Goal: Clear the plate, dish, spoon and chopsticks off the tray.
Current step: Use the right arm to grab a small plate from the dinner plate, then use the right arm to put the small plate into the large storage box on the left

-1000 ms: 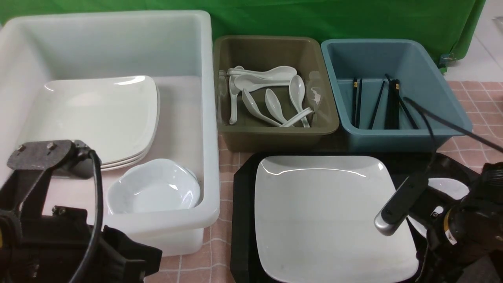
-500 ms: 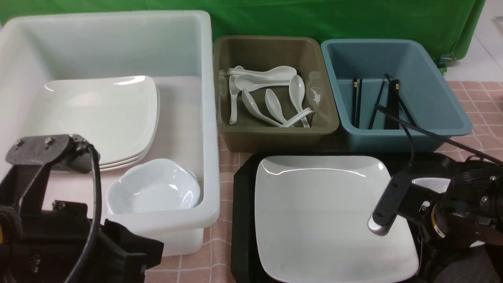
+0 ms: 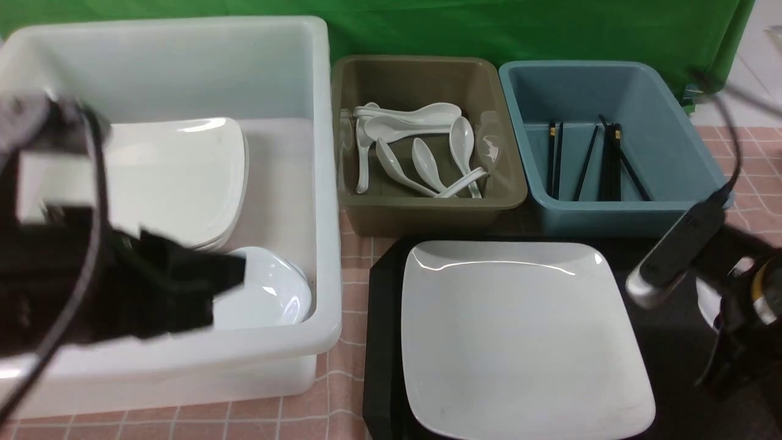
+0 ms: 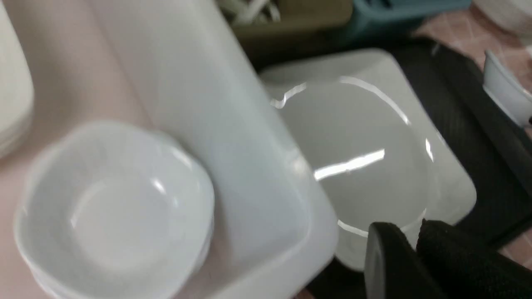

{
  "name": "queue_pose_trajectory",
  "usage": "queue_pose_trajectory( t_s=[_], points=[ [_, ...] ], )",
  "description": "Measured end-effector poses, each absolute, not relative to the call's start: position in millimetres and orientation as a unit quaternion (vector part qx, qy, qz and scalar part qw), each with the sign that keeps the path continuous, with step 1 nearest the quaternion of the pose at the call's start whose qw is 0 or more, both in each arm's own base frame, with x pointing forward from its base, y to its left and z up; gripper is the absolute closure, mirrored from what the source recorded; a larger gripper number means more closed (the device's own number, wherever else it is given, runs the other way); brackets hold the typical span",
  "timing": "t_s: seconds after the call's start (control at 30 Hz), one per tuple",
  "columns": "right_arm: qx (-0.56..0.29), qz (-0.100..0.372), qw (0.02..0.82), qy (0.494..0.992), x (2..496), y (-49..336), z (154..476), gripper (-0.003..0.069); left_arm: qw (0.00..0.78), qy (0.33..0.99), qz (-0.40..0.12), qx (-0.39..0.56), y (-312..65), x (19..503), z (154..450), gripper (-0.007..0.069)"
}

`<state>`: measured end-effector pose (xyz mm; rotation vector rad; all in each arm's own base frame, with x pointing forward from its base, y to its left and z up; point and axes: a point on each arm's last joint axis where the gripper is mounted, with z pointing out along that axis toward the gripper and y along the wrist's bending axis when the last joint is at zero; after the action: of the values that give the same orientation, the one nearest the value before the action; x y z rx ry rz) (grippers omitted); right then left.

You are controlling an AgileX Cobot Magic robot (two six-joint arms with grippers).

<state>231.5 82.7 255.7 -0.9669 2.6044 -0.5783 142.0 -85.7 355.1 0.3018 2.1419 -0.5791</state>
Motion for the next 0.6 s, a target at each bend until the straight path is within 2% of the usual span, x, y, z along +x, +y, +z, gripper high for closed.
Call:
queue_pose_trajectory(
  t_s=[0.1,0.17,0.27,0.3,0.33,0.37,0.4,0.43,0.47,0.53,0.57,0.6],
  points=[
    [-0.328,-0.153,0.204,0.91,223,86,290,0.0571,0.483,0.839,-0.221,0.116,-81,143,385,0.0533],
    [-0.33,-0.107,0.233,0.908,216,90,312,0.0571,0.509,0.828,-0.21,0.105,-77,143,404,0.0533],
    [-0.348,-0.016,0.286,0.893,206,103,350,0.0571,0.544,0.819,-0.163,0.083,-64,142,429,0.0533],
    [-0.351,-0.009,0.289,0.891,206,104,352,0.0571,0.544,0.819,-0.164,0.083,-64,141,430,0.0533],
    [-0.376,0.058,0.31,0.871,201,116,370,0.0571,0.567,0.81,-0.132,0.075,-57,141,442,0.054],
    [-0.386,0.066,0.316,0.864,201,118,373,0.0571,0.569,0.809,-0.128,0.076,-56,141,443,0.0543],
    [-0.419,0.14,0.335,0.832,197,133,388,0.0571,0.584,0.802,-0.107,0.069,-51,140,454,0.0567],
    [-0.426,0.136,0.337,0.829,197,133,389,0.0571,0.585,0.801,-0.105,0.068,-51,140,455,0.0575],
    [-0.46,0.209,0.355,0.787,196,149,402,0.0571,0.59,0.801,-0.082,0.063,-46,139,465,0.0602],
    [-0.472,0.254,0.36,0.764,197,160,406,0.0571,0.585,0.806,-0.069,0.059,-44,139,469,0.061],
    [-0.494,0.285,0.366,0.735,201,174,410,0.0571,0.571,0.818,-0.05,0.053,-41,140,473,0.0614],
    [-0.501,0.297,0.363,0.727,206,183,408,0.0571,0.557,0.829,-0.034,0.049,-39,141,474,0.0616]
  ],
)
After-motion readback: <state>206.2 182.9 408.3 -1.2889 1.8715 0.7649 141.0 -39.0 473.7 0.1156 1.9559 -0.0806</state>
